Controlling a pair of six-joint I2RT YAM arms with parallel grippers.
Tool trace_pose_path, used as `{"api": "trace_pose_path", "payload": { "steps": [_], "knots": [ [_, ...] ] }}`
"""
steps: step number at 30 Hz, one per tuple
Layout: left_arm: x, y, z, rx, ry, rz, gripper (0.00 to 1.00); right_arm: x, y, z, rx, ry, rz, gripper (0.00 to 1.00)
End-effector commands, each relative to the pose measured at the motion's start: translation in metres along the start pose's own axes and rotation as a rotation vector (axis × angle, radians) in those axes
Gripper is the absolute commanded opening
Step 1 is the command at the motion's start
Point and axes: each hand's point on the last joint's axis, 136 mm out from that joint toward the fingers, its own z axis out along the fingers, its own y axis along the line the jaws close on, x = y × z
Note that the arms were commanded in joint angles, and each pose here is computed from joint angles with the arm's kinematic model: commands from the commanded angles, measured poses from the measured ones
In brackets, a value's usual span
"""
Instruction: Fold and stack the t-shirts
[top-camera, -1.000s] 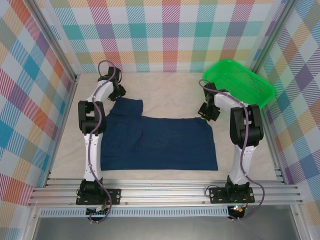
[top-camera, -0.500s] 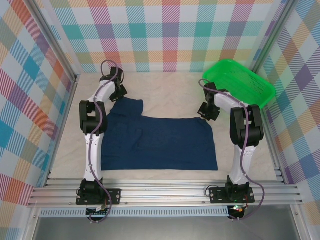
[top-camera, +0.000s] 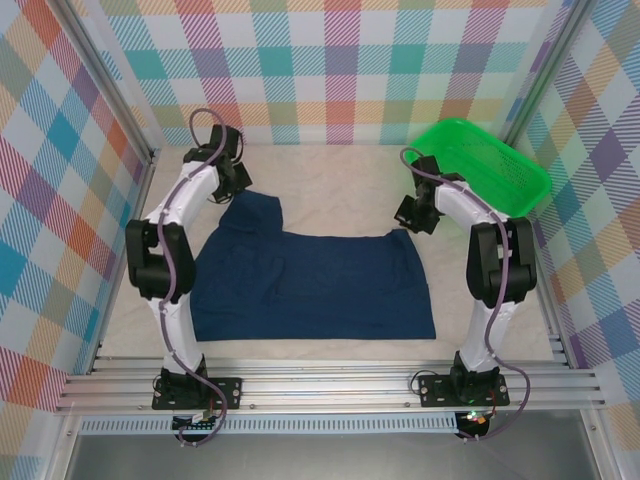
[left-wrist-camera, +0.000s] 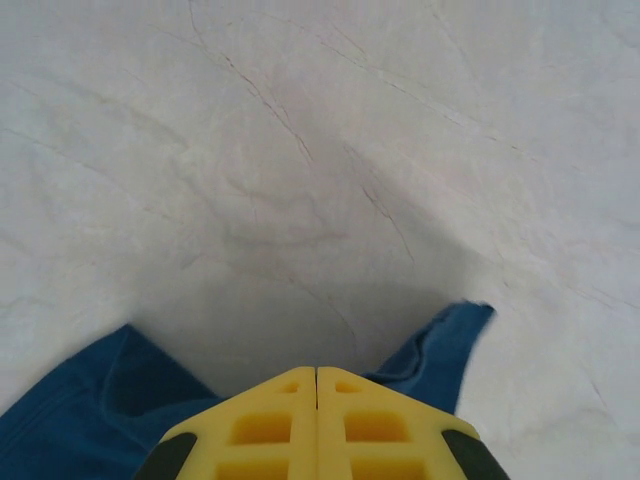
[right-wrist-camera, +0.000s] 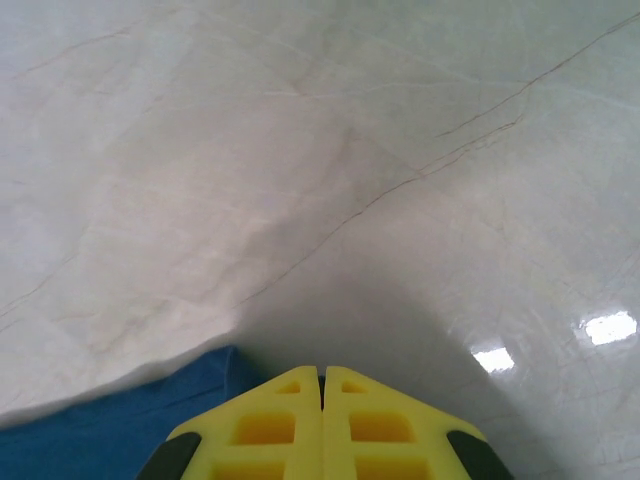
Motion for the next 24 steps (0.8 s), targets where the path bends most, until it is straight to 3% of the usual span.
{"api": "trace_pose_path", "payload": {
  "steps": [1, 9, 15, 24],
  "knots": [
    [0.011, 0.005, -0.023, 0.039, 0.010, -0.002, 0.00, 0.012, 0.006, -0.018, -0.040, 0.021, -0.035, 0.00],
    [0.050, 0.041, -0.072, 0.009, 0.021, -0.035, 0.00, 0.036, -0.028, -0.030, 0.047, 0.029, -0.041, 0.00],
    [0.097, 0.086, -0.105, -0.049, 0.023, -0.108, 0.00, 0.055, -0.050, -0.028, 0.091, 0.056, -0.039, 0.00],
    [0.134, 0.157, -0.154, -0.198, -0.105, -0.194, 0.00, 0.077, -0.076, -0.040, 0.175, 0.079, 0.015, 0.00]
  ]
}}
